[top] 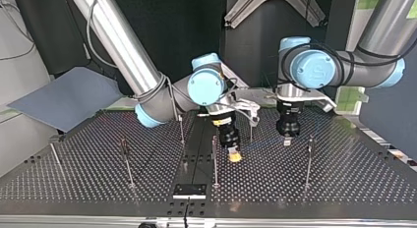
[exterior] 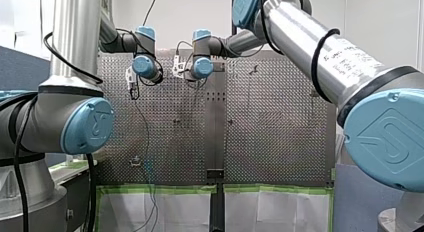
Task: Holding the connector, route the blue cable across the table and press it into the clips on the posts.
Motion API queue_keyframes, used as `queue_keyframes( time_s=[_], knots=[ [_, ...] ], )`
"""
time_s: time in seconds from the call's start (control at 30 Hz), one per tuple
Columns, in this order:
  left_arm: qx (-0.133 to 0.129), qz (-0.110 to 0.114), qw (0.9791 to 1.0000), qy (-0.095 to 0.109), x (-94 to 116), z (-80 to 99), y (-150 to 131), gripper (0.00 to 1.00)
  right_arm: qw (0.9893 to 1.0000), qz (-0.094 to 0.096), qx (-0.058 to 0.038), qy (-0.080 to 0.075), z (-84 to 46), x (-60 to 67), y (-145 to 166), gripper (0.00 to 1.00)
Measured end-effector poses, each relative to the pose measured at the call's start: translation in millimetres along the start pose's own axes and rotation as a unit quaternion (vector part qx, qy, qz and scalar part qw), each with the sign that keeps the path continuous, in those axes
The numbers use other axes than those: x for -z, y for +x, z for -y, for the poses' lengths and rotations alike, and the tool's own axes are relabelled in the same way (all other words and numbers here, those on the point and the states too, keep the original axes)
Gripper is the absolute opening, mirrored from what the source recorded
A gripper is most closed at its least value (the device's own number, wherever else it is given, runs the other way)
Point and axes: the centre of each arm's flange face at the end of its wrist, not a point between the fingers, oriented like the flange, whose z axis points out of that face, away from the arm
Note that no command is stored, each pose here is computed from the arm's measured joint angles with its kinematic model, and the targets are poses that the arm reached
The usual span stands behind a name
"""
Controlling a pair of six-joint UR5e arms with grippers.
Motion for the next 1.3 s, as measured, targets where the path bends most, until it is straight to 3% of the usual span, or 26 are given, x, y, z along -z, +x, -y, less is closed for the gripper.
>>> queue_keyframes(
  time_s=[0.47,0.67,1.0,1.3],
  knots=[
    [0.000,-0.014,0.9999,0.003,26.4,5.0,43.8,0.00,0.9992,0.041,0.0048,-0.003,-4.8,9.9,-39.9,0.00],
    [0.009,-0.014,0.9999,0.004,36.6,5.3,61.0,0.00,0.9978,0.065,0.0112,-0.003,-6.0,18.2,-63.1,0.00],
    [0.019,-0.012,0.9997,-0.011,55.4,3.8,87.4,0.00,0.9943,0.105,0.0200,-0.008,-8.9,34.7,-96.7,0.00],
    [0.027,-0.013,0.9995,-0.013,78.7,5.7,116.0,0.00,0.9932,0.113,0.0255,-0.013,-10.7,53.4,-89.2,0.00]
  ],
)
